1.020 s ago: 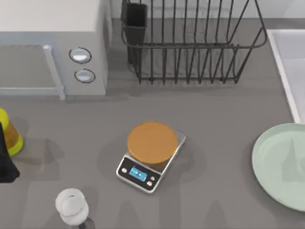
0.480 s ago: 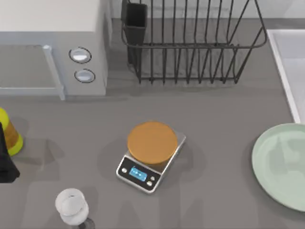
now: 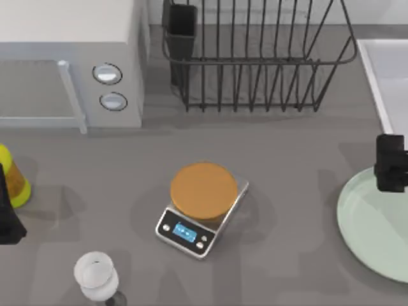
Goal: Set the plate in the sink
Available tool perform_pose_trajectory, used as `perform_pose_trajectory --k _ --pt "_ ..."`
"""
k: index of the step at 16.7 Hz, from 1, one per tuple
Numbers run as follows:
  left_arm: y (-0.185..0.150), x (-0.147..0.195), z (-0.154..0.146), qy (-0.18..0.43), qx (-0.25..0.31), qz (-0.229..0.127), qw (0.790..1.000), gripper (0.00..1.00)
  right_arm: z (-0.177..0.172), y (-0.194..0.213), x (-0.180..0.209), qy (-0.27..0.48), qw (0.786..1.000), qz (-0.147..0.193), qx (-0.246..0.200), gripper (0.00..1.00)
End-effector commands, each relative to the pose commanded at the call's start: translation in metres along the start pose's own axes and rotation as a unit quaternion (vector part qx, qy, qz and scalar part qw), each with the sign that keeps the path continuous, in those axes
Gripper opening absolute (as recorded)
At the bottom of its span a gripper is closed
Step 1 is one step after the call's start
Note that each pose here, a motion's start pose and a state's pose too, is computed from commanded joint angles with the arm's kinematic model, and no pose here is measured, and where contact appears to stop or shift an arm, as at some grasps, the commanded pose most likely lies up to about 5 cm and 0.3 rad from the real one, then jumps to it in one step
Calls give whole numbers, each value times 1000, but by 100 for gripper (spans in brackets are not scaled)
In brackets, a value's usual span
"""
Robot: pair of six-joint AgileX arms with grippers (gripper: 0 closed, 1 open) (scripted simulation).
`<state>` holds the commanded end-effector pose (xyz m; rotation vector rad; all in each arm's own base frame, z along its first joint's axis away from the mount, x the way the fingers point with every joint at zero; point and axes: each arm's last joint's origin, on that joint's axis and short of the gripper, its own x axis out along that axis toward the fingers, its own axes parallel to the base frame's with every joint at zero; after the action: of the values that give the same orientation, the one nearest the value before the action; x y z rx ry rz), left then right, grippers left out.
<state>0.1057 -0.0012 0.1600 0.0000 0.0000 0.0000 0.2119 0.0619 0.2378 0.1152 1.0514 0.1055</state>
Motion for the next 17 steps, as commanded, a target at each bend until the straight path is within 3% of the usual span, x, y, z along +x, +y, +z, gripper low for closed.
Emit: perform_pose_trajectory --k 4,7,17 --pt "0 0 0 0 0 0 1000 100 30 32 43 152 988 -36 3 100" --pt "0 0 0 0 0 0 1000 100 39 50 70 223 973 -62 2 100" --pt "0 0 0 0 0 0 1000 100 41 57 88 255 964 -76 3 100"
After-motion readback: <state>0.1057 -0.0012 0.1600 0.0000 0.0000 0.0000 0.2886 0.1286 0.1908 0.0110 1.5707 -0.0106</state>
